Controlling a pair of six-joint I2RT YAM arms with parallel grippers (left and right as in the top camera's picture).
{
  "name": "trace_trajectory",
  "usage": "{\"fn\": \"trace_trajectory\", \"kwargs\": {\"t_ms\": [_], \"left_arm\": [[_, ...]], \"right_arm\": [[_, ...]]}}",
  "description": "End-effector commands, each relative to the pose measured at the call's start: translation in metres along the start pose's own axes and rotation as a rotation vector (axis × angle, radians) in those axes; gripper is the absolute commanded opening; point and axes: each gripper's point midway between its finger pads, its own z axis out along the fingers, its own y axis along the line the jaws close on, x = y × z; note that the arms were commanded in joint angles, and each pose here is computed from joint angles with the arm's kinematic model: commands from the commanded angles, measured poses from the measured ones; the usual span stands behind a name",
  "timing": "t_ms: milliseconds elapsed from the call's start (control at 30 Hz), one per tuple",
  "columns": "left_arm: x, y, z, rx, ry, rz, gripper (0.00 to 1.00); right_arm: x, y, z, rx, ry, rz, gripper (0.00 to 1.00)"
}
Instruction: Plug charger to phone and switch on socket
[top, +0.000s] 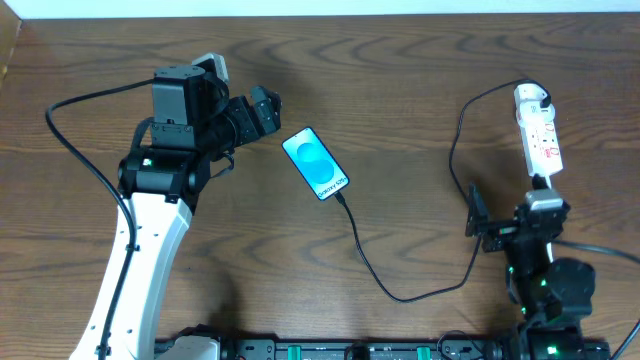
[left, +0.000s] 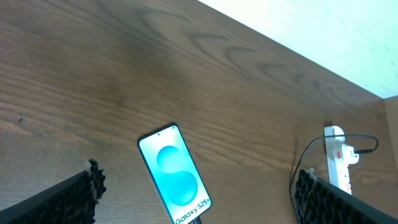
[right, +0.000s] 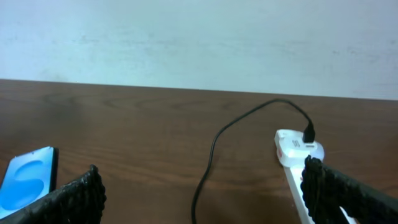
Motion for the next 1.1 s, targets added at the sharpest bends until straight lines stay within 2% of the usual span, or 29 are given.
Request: {"fn": "trace_trajectory", "kwargs": {"t_ms": [0, 433, 1067], "left_arm": [[-0.008, -0.002, -0.006, -0.002, -0.03, 0.014, 1.0], [-0.008, -0.002, -0.006, -0.002, -0.03, 0.014, 1.0], [-0.008, -0.002, -0.006, -0.002, -0.03, 0.014, 1.0]], "right_arm": [[0.01, 0.001, -0.004, 0.002, -0.03, -0.007, 0.99], [0.043, 0.002, -0.011, 0.002, -0.022, -0.007, 0.99], [0.042, 0.005, -0.012, -0.01, -0.024, -0.008, 0.99]]}}
